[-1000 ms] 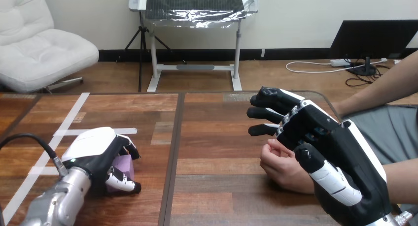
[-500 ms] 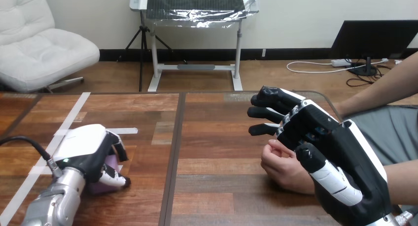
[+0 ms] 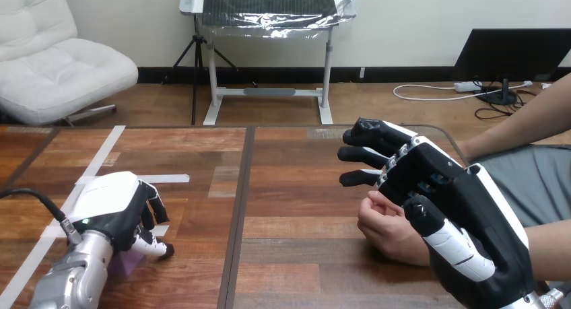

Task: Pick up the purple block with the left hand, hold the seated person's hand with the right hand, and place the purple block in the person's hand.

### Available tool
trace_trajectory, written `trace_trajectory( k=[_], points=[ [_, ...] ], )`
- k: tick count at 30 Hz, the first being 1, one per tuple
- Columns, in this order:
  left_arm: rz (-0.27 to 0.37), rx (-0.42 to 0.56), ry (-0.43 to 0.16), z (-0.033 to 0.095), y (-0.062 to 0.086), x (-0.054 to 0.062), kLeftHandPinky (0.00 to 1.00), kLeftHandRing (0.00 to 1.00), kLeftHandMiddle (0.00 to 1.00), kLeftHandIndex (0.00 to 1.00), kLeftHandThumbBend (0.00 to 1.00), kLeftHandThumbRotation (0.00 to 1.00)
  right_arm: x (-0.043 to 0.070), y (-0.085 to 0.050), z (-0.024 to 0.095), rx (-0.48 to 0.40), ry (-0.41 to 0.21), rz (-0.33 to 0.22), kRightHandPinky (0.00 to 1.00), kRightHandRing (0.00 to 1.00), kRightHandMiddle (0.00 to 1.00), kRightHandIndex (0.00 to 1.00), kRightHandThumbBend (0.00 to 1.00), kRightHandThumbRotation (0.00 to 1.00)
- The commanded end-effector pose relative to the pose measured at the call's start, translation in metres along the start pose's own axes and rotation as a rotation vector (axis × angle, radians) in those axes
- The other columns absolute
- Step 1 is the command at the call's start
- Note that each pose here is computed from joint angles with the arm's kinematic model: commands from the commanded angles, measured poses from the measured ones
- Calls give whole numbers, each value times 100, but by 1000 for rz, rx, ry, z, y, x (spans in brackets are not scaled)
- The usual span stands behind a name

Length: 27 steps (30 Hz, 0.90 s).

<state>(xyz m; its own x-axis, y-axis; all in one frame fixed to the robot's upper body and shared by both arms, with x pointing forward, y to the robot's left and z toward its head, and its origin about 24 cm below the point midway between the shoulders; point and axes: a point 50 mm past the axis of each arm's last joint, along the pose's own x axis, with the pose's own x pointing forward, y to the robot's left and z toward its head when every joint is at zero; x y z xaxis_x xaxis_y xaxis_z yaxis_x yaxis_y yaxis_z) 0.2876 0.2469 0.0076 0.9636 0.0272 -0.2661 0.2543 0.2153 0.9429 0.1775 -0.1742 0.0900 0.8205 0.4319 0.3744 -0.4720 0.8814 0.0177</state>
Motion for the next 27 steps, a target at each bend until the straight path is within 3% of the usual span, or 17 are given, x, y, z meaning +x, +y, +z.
trace_trajectory(
  k=[1,27],
  points=[
    [64,17,-20,3,18,5,76,59,51,49,76,0,11,-1,15,-43,-78,26,70,80,82,80,74,57],
    [66,-4,-20,4,19,4,75,60,50,49,75,0,11,-2,15,-49,-80,28,70,80,82,80,74,58]
  ],
)
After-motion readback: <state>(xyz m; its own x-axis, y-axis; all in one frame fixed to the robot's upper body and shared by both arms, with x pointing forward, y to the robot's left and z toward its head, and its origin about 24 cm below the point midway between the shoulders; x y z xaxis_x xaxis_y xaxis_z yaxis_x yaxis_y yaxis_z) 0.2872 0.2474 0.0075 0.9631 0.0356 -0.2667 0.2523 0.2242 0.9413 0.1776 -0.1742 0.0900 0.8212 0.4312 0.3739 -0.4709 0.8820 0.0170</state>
